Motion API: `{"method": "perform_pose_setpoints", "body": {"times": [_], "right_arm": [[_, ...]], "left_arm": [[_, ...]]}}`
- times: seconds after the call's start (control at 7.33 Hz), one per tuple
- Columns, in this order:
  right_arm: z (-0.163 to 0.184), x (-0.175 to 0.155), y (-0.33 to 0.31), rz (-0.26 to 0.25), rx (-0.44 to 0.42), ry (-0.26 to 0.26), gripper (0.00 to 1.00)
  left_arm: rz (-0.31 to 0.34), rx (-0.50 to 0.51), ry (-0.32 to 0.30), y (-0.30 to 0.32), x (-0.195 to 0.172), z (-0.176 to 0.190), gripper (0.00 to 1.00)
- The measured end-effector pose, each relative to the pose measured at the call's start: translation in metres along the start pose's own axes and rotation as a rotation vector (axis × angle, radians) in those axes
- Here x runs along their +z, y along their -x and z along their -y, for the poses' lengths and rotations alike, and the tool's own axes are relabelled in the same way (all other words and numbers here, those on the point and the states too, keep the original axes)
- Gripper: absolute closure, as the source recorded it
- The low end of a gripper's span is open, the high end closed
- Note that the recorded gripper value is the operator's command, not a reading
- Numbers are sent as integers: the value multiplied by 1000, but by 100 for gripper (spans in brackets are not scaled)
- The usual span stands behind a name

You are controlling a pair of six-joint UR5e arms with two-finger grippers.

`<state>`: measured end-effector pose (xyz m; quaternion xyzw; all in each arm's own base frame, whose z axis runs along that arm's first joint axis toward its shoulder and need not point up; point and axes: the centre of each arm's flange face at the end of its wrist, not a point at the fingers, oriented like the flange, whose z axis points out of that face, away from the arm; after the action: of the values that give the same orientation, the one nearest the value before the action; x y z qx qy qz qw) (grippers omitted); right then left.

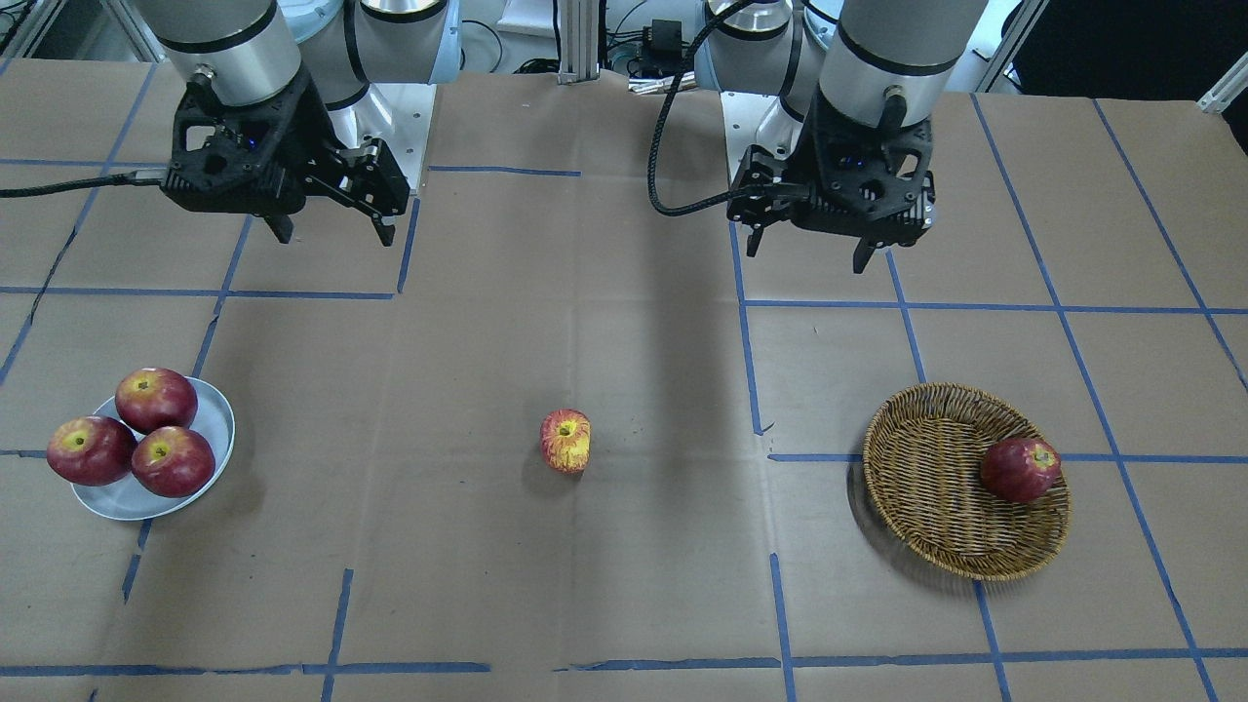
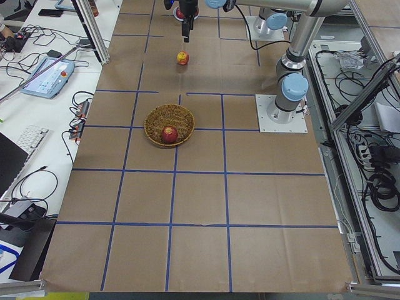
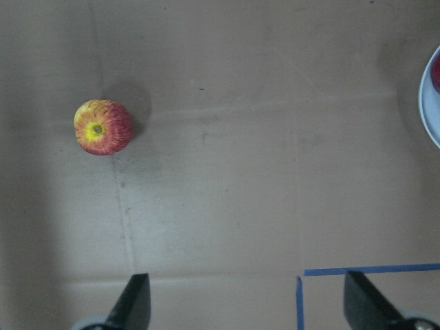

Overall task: Transfer apple from basket to plate
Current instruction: 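Open the left gripper and raise it away from the apple, then move the right gripper down onto the apple while the left gripper lowers toward the basket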

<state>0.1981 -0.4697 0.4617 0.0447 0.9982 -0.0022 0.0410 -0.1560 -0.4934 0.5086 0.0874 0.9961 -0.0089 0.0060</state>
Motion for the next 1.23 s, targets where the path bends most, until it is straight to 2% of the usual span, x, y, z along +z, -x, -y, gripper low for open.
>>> {"method": "perform_pose_setpoints", "body": {"times": [0.55, 1.23], "right_arm": [[3, 67, 100, -12, 0, -42, 0], [37, 176, 147, -60, -5, -86, 0]], "left_arm": [[5, -17, 11, 13, 1, -2, 1], [3, -29, 21, 18, 4, -1, 1]]}}
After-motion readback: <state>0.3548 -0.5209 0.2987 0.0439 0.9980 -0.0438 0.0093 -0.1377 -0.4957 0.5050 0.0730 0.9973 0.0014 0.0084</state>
